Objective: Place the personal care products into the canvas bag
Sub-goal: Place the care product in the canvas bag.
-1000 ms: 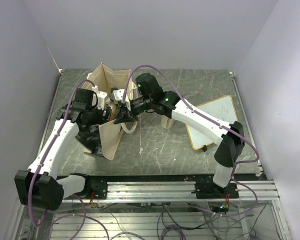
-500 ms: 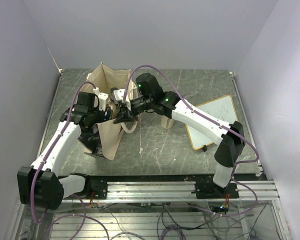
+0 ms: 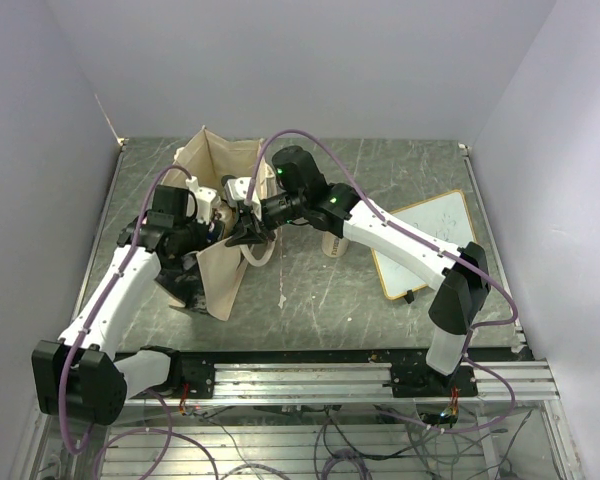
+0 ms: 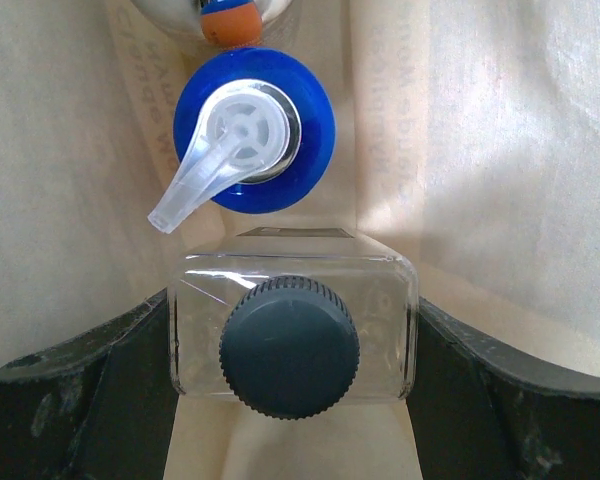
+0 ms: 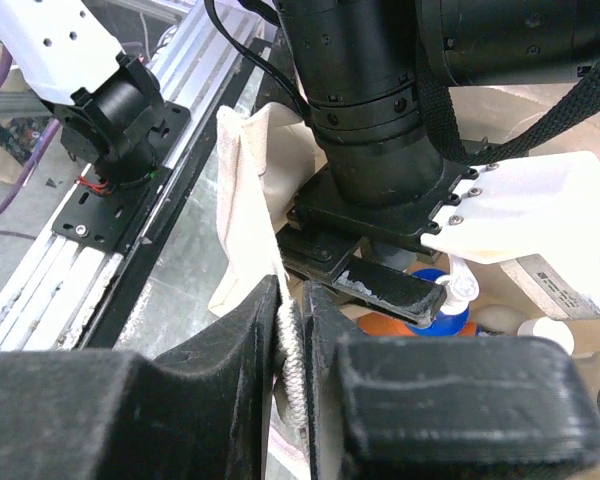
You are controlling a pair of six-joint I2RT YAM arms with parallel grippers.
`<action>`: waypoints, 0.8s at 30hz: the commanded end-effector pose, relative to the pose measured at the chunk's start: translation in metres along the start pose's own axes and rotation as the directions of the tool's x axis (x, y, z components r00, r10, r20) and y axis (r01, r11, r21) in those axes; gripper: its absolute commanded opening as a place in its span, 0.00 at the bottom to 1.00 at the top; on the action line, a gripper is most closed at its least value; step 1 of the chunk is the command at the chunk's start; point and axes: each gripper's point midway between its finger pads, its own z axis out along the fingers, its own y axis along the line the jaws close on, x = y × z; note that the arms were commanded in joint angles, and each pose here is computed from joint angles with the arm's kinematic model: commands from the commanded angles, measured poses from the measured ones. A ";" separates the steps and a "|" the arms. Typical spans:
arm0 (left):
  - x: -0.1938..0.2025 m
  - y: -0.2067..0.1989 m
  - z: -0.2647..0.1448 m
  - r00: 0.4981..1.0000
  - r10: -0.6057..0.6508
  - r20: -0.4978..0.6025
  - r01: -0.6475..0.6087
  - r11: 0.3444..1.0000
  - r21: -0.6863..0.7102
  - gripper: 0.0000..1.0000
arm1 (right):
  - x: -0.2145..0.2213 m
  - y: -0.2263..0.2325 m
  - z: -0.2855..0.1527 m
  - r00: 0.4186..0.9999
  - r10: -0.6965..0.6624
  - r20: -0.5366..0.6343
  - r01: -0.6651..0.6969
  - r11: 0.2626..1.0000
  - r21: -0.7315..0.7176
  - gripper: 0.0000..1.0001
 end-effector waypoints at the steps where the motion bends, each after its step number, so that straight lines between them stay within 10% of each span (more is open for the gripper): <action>1: -0.028 -0.009 -0.021 0.995 0.011 0.100 -0.016 0.999 0.051 0.64 | -0.032 -0.003 -0.012 0.994 -0.087 0.064 0.086 0.996 0.024 0.15; 14: -0.045 -0.018 -0.050 0.987 0.047 0.152 -0.061 0.994 0.086 0.94 | -0.016 0.001 -0.019 0.997 -0.069 0.027 0.068 0.997 0.038 0.33; 24: -0.068 -0.018 -0.081 0.963 0.110 0.248 -0.127 0.990 0.055 0.97 | -0.027 0.001 -0.033 0.994 -0.106 0.015 0.105 0.992 0.077 0.40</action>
